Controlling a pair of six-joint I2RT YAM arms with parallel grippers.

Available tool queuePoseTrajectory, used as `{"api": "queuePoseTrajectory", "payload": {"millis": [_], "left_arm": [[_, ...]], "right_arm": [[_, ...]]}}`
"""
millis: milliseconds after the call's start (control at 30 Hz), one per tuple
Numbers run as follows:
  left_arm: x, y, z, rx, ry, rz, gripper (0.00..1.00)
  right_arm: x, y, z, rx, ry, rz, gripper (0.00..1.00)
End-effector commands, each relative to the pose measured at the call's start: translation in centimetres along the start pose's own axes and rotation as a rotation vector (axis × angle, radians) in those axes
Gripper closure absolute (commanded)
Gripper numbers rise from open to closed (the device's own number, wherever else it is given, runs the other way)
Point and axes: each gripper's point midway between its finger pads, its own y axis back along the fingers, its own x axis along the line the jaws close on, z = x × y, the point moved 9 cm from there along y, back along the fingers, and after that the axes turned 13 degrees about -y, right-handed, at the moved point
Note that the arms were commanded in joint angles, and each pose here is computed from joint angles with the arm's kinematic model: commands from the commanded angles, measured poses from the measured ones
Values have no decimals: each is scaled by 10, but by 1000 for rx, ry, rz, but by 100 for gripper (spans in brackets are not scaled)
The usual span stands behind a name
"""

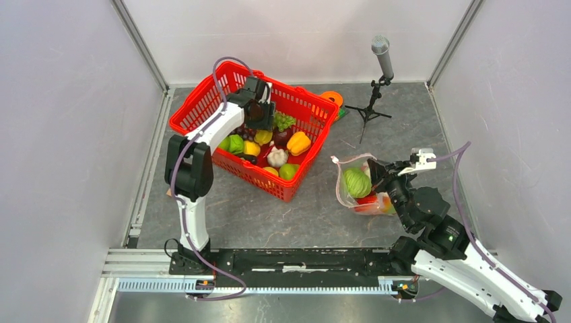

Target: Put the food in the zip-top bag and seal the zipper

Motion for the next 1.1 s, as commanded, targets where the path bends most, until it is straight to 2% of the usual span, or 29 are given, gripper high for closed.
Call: {"api": "queuePoseTrajectory", "payload": {"millis": [0, 33, 100, 167, 233, 333, 533, 800, 1067], "left_arm": [[2, 17, -10, 3, -35, -5, 46], [0, 22, -9, -6, -36, -22, 47], [-1, 31, -9, -30, -33, -41, 57], [-2, 41, -9, -57, -27, -48, 59], [-3, 46, -10, -75, -23, -52, 68], [-3, 57, -10, -101, -15, -54, 74], [-6, 89, -5, -220, 3, -70, 74], [-16, 136, 1, -446, 33, -172, 71], [-25, 164, -2, -544, 34, -269, 70]], "right_arm": [[2, -2, 0, -22, -37, -3, 92], [2, -3, 0, -23, -41, -1, 92], [3, -4, -2, -19, -44, -2, 92], [3, -6, -5, -9, -41, -2, 92], [5, -8, -7, 1, -36, 0, 92], [6, -10, -8, 9, -35, 1, 92], [7, -11, -8, 8, -33, -3, 92], [9, -14, -9, 9, -37, -3, 92], [7, -13, -10, 2, -43, -9, 92]]}}
